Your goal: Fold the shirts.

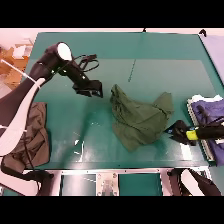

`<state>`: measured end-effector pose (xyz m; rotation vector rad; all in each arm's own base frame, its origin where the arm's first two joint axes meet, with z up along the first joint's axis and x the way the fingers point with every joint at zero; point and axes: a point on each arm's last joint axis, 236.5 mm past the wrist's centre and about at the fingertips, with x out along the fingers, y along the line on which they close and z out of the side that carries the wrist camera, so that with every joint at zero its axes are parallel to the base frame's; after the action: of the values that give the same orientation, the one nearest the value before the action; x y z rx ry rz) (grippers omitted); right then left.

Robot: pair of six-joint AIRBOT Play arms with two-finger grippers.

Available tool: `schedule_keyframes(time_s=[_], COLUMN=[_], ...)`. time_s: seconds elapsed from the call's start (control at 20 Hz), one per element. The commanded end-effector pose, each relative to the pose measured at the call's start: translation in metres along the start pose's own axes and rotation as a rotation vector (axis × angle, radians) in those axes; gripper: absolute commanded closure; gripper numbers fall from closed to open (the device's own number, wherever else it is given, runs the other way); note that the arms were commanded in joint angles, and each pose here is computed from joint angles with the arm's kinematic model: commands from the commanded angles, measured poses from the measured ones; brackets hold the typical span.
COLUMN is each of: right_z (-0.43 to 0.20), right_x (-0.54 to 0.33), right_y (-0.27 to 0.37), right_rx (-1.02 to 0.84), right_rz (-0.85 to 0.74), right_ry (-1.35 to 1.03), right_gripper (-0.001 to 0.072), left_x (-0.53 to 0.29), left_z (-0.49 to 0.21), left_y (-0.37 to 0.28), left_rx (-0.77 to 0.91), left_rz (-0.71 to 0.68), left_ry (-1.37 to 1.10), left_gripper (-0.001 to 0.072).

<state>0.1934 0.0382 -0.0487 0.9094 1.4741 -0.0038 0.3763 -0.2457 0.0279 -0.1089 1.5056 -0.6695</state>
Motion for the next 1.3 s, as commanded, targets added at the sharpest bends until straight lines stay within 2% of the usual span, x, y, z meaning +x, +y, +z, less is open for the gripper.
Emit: schedule_keyframes(time_s=[0.0, 0.05, 0.25, 0.3, 0.4, 0.55, 0.75, 0.95, 1.1, 1.25], right_z=[-0.008, 0.001, 0.029, 0.029, 0.021, 0.022, 0.085, 0.155, 0.171, 0.176], right_x=[0.039, 0.044, 0.057, 0.063, 0.066, 0.019, -0.114, -0.209, -0.201, -0.174], right_y=[-0.010, -0.010, 0.019, 0.022, 0.037, 0.103, 0.182, 0.168, 0.149, 0.135], right_rx=[0.041, 0.033, 0.039, 0.031, -0.011, -0.134, -0.328, -0.325, -0.284, -0.254], right_rz=[0.044, 0.047, 0.179, 0.189, 0.251, 0.453, 0.514, 0.345, 0.308, 0.304], right_ry=[-0.007, -0.036, -0.076, -0.057, -0.012, -0.004, -0.341, -0.644, -0.618, -0.534], right_gripper=[0.0261, 0.0313, 0.0342, 0.0427, 0.0692, 0.0693, 0.0693, 0.0694, 0.0693, 0.0693], left_x=[-0.002, -0.002, -0.003, -0.003, -0.003, -0.003, -0.003, 0.027, 0.082, 0.136], left_z=[-0.010, -0.005, 0.007, 0.007, 0.006, 0.006, 0.006, -0.020, -0.044, -0.046], left_y=[0.019, 0.016, 0.000, -0.002, -0.002, -0.001, -0.001, -0.014, -0.060, -0.110], left_rx=[-0.066, -0.068, -0.075, -0.076, -0.061, -0.050, -0.046, -0.071, -0.075, -0.093], left_rz=[-0.019, -0.036, -0.107, -0.112, -0.111, -0.110, -0.109, -0.155, -0.279, -0.348], left_ry=[0.037, 0.016, -0.032, -0.033, -0.031, -0.033, -0.030, 0.061, 0.100, 0.000], left_gripper=[-0.0009, -0.0008, -0.0009, -0.0008, -0.0009, -0.0008, -0.0008, -0.0009, -0.0009, -0.0009])
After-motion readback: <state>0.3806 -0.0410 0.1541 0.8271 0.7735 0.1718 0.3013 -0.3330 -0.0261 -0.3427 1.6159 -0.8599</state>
